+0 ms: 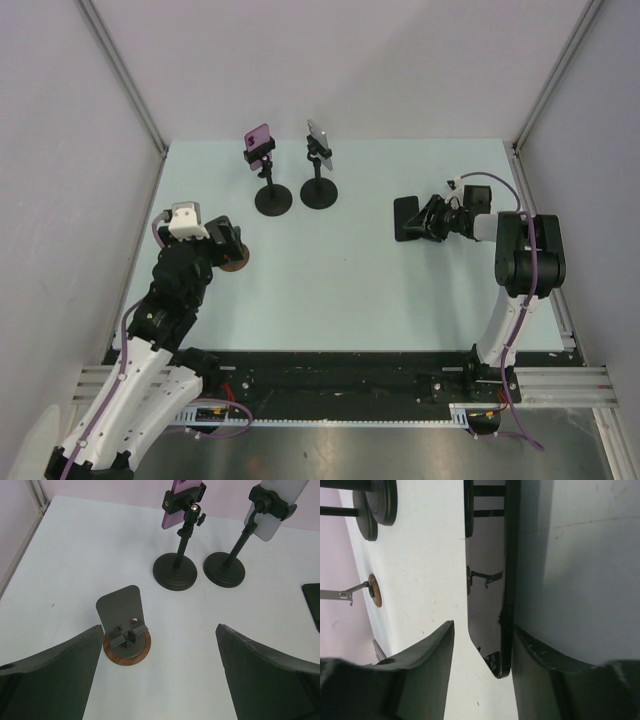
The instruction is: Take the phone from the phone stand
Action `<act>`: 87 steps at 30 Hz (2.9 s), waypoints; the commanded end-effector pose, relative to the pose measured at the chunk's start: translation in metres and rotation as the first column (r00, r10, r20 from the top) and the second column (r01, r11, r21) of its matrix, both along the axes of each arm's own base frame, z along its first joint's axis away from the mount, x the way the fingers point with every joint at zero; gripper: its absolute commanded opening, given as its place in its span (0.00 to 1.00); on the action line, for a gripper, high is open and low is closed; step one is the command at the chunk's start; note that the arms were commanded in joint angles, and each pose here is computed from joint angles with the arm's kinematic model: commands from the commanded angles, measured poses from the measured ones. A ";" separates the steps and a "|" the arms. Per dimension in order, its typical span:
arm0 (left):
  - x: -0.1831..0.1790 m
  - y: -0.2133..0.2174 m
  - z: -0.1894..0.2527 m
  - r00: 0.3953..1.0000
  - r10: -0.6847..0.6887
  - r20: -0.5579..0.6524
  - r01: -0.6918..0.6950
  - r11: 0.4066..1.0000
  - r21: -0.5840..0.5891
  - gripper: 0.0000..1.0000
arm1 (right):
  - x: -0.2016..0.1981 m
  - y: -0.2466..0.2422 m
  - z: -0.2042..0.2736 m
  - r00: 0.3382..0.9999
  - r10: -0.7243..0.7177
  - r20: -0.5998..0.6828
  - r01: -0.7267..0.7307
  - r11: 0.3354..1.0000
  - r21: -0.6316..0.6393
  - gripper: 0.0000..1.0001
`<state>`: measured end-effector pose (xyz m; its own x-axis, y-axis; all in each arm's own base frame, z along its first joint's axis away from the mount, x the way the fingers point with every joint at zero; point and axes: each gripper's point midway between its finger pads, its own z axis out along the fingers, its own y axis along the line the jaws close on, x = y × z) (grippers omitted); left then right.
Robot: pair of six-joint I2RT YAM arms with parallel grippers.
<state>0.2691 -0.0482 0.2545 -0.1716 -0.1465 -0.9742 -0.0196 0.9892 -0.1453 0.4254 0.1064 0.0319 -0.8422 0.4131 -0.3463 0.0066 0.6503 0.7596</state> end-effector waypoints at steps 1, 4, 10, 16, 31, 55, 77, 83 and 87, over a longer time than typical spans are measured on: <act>0.003 -0.003 0.005 1.000 -0.004 0.026 0.005 0.999 -0.035 1.00 | 0.004 -0.020 -0.008 1.000 -0.026 -0.004 0.026 0.998 -0.064 0.55; 0.003 -0.005 0.004 1.000 -0.014 0.027 0.015 0.999 -0.041 1.00 | 0.003 -0.032 -0.010 0.999 -0.046 -0.006 0.045 0.994 -0.101 0.64; 0.002 -0.006 0.005 0.999 -0.020 0.032 0.022 0.998 -0.051 1.00 | -0.006 -0.050 -0.009 0.997 -0.078 -0.029 0.070 0.977 -0.200 0.86; 0.001 -0.006 0.004 0.999 -0.015 0.030 0.017 0.999 -0.052 1.00 | -0.013 -0.054 -0.004 0.998 -0.063 -0.023 0.054 0.960 -0.276 0.92; 0.000 -0.004 0.004 0.999 -0.002 0.032 0.004 0.998 -0.057 1.00 | -0.018 -0.019 -0.013 0.998 -0.005 -0.057 -0.009 0.969 -0.246 0.92; 0.041 -0.007 -0.068 0.929 0.159 -0.333 -0.204 0.973 -0.104 1.00 | -0.067 0.001 0.182 0.893 -0.018 0.450 0.297 0.775 -0.557 1.00; 0.078 0.046 -0.098 0.834 0.364 -0.415 -0.400 0.917 0.000 1.00 | -0.094 0.019 0.198 0.821 0.051 0.569 0.286 0.825 -0.487 1.00; 0.093 0.043 -0.098 0.842 0.366 -0.396 -0.404 0.914 -0.014 1.00 | -0.097 0.019 0.196 0.820 0.065 0.569 0.275 0.827 -0.490 1.00; 0.100 0.048 -0.100 0.833 0.393 -0.390 -0.426 0.905 0.002 1.00 | -0.100 0.018 0.198 0.814 0.072 0.576 0.276 0.826 -0.492 1.00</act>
